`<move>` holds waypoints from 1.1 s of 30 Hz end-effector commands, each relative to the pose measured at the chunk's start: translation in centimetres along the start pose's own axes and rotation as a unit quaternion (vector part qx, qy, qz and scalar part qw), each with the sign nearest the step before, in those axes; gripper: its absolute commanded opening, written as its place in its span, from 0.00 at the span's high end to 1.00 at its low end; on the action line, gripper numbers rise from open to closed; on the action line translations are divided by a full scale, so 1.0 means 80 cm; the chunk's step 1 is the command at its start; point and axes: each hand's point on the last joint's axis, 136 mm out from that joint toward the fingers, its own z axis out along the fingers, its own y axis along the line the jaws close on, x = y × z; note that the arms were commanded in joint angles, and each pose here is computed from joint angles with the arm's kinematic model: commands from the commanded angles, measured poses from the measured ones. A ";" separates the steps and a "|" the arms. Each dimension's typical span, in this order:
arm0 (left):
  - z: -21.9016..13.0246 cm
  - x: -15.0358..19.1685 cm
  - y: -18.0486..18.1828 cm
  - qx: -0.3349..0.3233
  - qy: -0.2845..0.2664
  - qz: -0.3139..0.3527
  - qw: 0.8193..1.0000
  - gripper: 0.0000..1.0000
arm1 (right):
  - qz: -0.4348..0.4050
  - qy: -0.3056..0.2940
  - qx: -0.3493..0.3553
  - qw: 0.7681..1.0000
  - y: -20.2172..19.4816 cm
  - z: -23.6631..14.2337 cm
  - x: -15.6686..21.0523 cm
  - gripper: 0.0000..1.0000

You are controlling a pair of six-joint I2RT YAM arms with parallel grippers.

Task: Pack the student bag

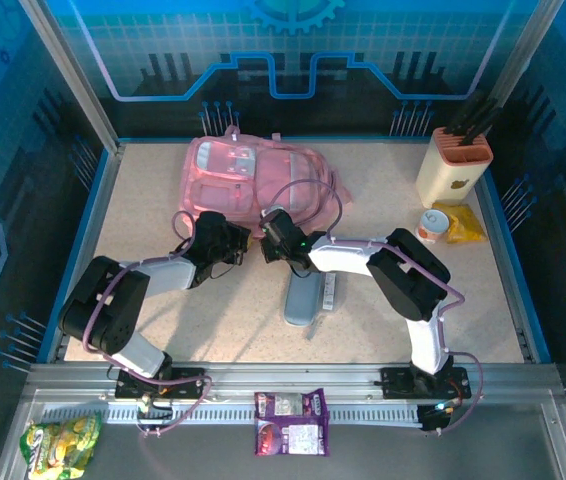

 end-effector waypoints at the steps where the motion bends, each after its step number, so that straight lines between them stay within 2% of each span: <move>1: -0.015 0.024 -0.053 0.059 0.032 0.033 0.997 1.00 | -0.011 -0.035 0.006 0.999 -0.003 -0.022 -0.021 1.00; 7: -0.029 -0.011 -0.043 0.037 0.003 0.045 0.998 1.00 | -0.015 -0.031 0.009 0.999 -0.021 -0.046 -0.002 1.00; 24: -0.079 -0.132 -0.026 -0.024 -0.079 0.075 0.994 1.00 | 0.026 0.031 0.014 0.999 -0.103 -0.085 0.033 1.00; 28: -0.072 -0.143 -0.030 -0.032 -0.070 0.093 0.993 1.00 | -0.001 0.046 0.003 0.999 -0.089 -0.085 0.039 1.00; 33: -0.041 -0.134 -0.053 -0.005 -0.017 0.109 0.994 0.98 | -0.043 0.054 -0.066 0.995 -0.014 -0.091 0.043 1.00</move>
